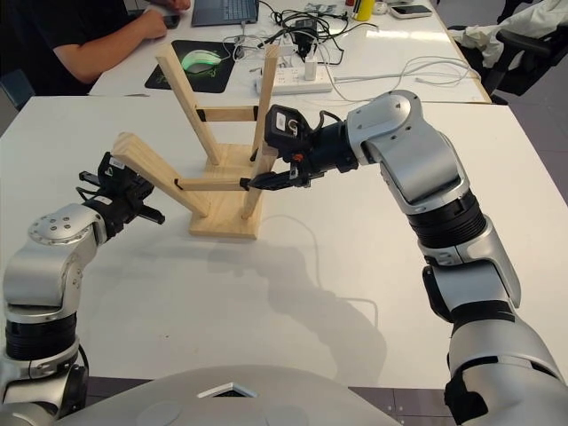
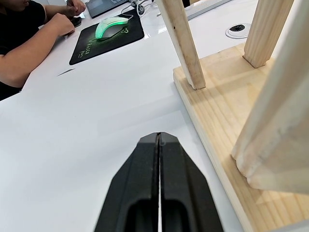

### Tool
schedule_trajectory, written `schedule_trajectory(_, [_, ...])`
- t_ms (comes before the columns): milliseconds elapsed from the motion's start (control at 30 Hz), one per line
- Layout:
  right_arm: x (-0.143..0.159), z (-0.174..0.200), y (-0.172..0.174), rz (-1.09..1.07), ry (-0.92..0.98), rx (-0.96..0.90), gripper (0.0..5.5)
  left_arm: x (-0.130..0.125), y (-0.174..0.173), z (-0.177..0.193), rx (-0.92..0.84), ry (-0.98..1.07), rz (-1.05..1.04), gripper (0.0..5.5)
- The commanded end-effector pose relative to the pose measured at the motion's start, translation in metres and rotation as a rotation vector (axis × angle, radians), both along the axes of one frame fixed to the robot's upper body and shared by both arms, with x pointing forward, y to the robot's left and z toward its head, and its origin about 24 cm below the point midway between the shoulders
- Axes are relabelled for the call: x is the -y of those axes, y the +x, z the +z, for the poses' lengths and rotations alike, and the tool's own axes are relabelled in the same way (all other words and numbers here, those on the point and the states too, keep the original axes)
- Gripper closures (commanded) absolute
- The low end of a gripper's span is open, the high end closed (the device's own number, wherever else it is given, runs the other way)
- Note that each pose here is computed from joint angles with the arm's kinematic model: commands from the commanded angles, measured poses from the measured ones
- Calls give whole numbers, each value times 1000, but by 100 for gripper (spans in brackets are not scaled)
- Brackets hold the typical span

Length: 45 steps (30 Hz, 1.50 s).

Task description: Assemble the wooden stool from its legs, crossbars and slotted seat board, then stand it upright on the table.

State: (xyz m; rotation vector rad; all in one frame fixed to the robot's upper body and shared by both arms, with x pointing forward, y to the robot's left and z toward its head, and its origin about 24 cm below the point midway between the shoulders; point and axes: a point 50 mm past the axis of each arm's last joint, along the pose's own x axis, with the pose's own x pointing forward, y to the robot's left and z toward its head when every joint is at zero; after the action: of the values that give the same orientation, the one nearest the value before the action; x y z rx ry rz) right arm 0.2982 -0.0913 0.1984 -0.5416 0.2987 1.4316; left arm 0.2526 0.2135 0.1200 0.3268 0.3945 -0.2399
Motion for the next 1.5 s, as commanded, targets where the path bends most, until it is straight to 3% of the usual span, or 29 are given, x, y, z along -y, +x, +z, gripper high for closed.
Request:
schedule_trajectory(33, [-18, -28, 6, 4, -61, -109, 344, 18, -1, -5, -17, -52, -87, 550])
schedule_trajectory(200, [-24, -37, 20, 15, -105, -135, 344, 23, 0, -7, -17, -72, -94, 550])
schedule_trajectory(467, [-20, -61, -6, 99, -158, -153, 344, 23, 4, -4, -16, -98, -95, 550])
schedule_trajectory(1033, [-25, -9, 36, 74, -59, -161, 344, 32, 5, -5, -20, -121, -111, 550])
schedule_trajectory(1067, [-25, -9, 36, 73, -55, -161, 307, 32, 5, -6, -23, -123, -111, 550])
schedule_trajectory(1500, [-25, 21, 51, -40, 164, -95, 120, 35, 1, -13, -47, -135, -113, 550])
